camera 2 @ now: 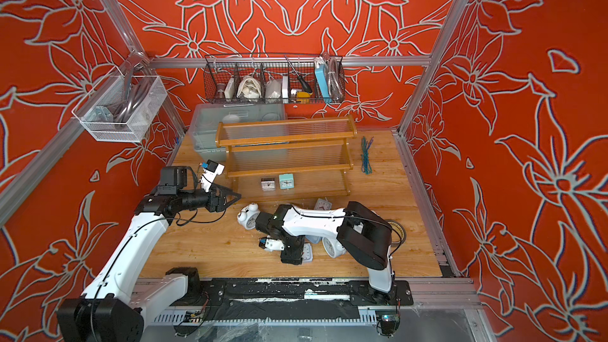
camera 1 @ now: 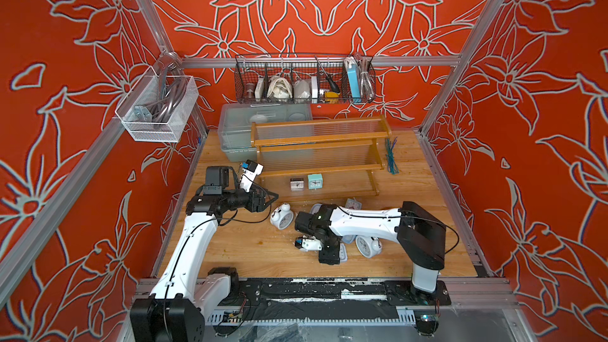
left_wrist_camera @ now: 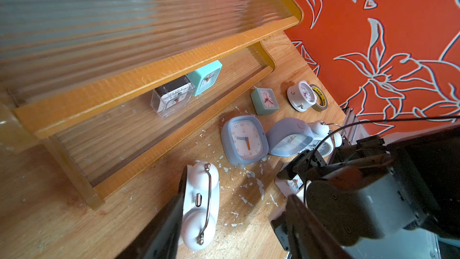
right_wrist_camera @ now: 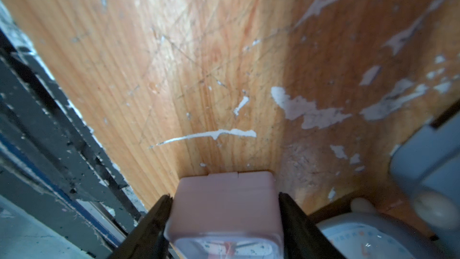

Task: Place the alarm clocks on the shelf by style
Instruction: Pick up the alarm from the center of the board.

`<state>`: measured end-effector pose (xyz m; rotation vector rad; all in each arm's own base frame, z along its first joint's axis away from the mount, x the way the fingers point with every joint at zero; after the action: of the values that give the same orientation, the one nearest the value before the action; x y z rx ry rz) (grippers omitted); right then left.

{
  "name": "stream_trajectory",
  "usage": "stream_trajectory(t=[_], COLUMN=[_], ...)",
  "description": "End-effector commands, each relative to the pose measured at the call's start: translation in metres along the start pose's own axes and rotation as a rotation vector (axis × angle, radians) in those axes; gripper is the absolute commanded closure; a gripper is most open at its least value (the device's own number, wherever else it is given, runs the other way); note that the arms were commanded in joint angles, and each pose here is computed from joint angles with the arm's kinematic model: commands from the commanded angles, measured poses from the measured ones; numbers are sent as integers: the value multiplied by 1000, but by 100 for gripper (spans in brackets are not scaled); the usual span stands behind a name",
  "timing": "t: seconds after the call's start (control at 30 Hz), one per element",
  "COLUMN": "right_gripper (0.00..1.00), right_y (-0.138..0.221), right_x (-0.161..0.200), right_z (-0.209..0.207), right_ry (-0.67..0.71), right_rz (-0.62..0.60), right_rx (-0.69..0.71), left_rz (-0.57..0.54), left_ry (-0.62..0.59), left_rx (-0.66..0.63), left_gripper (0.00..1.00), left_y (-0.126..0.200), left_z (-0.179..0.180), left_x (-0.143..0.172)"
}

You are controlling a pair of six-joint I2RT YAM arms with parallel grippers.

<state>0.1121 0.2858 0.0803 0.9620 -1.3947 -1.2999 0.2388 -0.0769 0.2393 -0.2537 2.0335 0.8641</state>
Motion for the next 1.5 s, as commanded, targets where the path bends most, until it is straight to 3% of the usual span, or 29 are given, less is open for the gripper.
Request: stream_trajectory(t=[0.0, 0.37, 0.6, 0.9, 1.2, 1.47], right_gripper=[41, 53, 55, 52, 51, 47], right_y=[3, 48, 100, 151, 158, 131], right_x=[2, -4, -8, -4, 14, 27], right_z=[-1, -11, -32, -98, -146, -170], right_ry=[-4, -136, -246, -647, -946, -1192], right_rz=[12, -168, -449, -854, -1164, -1292], right_rx=[-3, -50, 15, 244, 327, 377], left_rz=[2, 2, 5, 10, 14, 15], left_ry=[-5, -5, -1, 6, 9, 10], left_rx=[15, 14, 9, 6, 5, 7], left_gripper=[34, 34, 34, 34, 34, 33], left_y=[-2, -2, -2, -4, -4, -5], left_z=[-2, -2, 0, 2, 3, 3], left_x=[2, 2, 2, 3, 4, 4])
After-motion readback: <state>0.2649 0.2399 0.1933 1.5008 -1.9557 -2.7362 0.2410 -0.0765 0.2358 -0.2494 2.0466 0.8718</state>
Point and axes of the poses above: each gripper's point midway between its finger pads, its own y axis back along the fingers, its own z axis along the line the jaws close on, x = y × z, the point moved 5 cm from there along y, back along the fingers, and after that the axes turned 9 degrees about -y, right-handed, at the moved point
